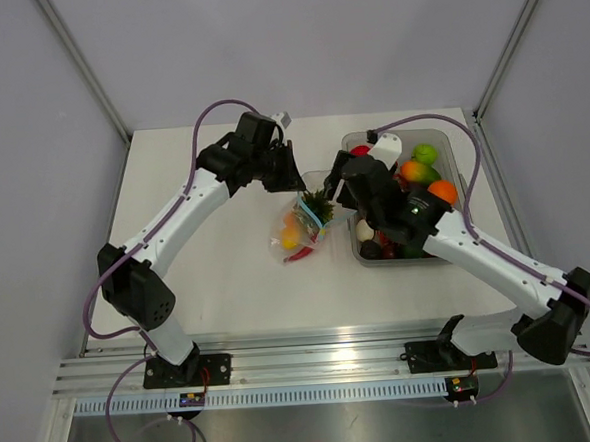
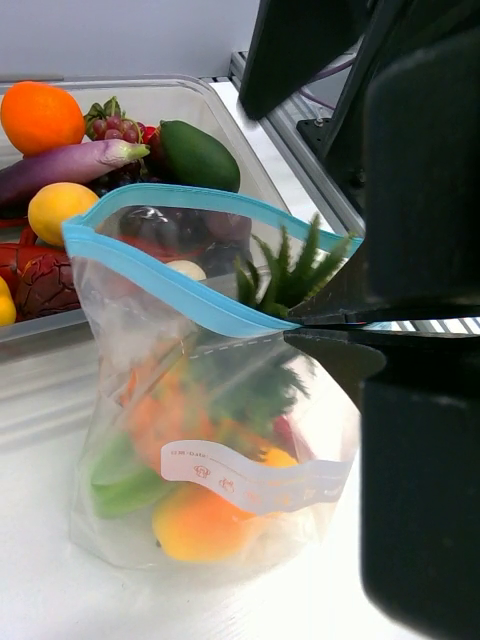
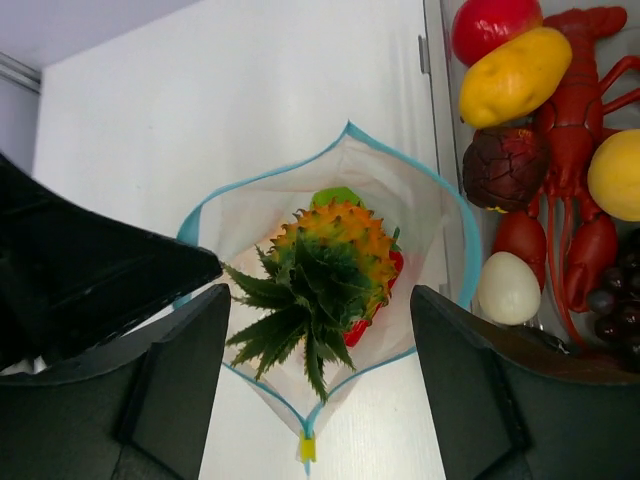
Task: Place the food in the zip-top bag and seal the zipper
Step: Place the fake fruit in the zipper food storage bag, then adjust the zipper food storage bag at the center of the board.
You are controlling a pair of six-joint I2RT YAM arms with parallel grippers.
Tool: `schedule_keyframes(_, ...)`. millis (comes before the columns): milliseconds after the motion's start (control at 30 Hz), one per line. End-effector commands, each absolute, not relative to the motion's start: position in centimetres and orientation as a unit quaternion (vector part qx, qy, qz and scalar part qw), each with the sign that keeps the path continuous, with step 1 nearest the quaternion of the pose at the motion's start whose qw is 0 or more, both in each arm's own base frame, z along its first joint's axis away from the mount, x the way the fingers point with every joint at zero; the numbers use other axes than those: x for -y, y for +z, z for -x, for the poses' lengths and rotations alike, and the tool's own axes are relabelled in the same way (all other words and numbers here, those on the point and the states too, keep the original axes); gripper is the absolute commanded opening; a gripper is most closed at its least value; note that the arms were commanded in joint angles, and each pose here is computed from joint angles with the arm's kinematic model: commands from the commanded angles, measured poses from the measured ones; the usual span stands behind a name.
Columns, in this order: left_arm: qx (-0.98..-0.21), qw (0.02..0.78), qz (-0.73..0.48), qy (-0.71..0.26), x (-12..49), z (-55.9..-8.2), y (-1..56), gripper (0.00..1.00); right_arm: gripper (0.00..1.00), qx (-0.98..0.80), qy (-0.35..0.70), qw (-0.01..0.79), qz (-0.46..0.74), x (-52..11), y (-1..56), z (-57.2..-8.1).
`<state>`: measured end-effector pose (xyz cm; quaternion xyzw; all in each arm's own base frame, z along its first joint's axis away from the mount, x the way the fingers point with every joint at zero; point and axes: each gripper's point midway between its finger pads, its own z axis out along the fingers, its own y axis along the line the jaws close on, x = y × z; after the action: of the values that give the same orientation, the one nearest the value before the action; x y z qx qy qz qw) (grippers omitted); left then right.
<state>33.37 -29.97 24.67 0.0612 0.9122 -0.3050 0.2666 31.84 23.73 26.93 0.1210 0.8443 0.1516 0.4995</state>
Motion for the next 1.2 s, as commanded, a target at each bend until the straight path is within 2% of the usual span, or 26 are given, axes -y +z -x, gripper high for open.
schedule_keyframes(0,-0.898,0.282,-0.066,-0.333,30.6,-33.8,26.0,0.0,0.79,-0.837,0.145,0.511,-0.134,-20.7,28.1,-30.6)
schedule_keyframes(167,-0.897,0.282,-0.066,-0.335,30.6,-33.5,25.9,0.0,0.69,-0.862,0.164,0.452,-0.161,-19.1,24.1,-30.2)
schedule_keyframes(367,-0.896,0.279,-0.064,-0.338,30.4,-33.1,25.8,0.0,0.69,-0.89,0.188,0.387,-0.151,-20.0,20.3,-30.8)
schedule_keyframes(467,-0.896,0.282,-0.064,-0.338,30.2,-32.9,25.9,0.0,0.6,-0.901,0.188,0.365,-0.139,-21.0,18.5,-31.2)
schedule_keyframes(500,-0.896,0.283,-0.064,-0.337,30.2,-32.9,25.9,0.0,0.39,-0.905,0.184,0.358,-0.139,-21.3,17.9,-31.5)
schedule_keyframes(567,-0.896,0.285,-0.064,-0.335,29.9,-32.7,26.1,0.0,0.17,-0.902,0.196,0.363,-0.126,-22.1,18.5,-32.1)
schedule_keyframes(600,-0.895,0.288,-0.066,-0.335,29.9,-32.7,26.3,0.0,0.0,-0.903,0.202,0.362,-0.117,-22.5,18.8,-32.3)
schedule_keyframes(733,-0.893,0.308,-0.075,-0.32,28.0,-33.0,28.0,0.0,0.0,-0.871,0.265,0.41,-0.049,-25.9,25.8,-33.2)
schedule_keyframes(833,-0.88,0.356,-0.054,-0.31,24.3,-34.6,31.4,0.0,0.0,-0.855,0.304,0.421,0.007,-29.8,30.0,-32.2)
schedule_keyframes(933,-0.868,0.393,-0.035,-0.302,21.3,-35.3,34.4,0.0,0.0,-0.846,0.322,0.422,0.044,-33.1,32.0,-31.2)
schedule_keyframes(1033,-0.877,0.39,-0.034,-0.28,20.5,-35.2,33.5,0.0,0.0,-0.84,0.33,0.429,0.029,-34.0,31.8,-31.8)
schedule_keyframes(1167,-0.905,0.346,-0.021,-0.245,19.8,-35.2,27.9,0.0,0.0,-0.868,0.275,0.414,0.015,-34.1,26.0,-33.7)
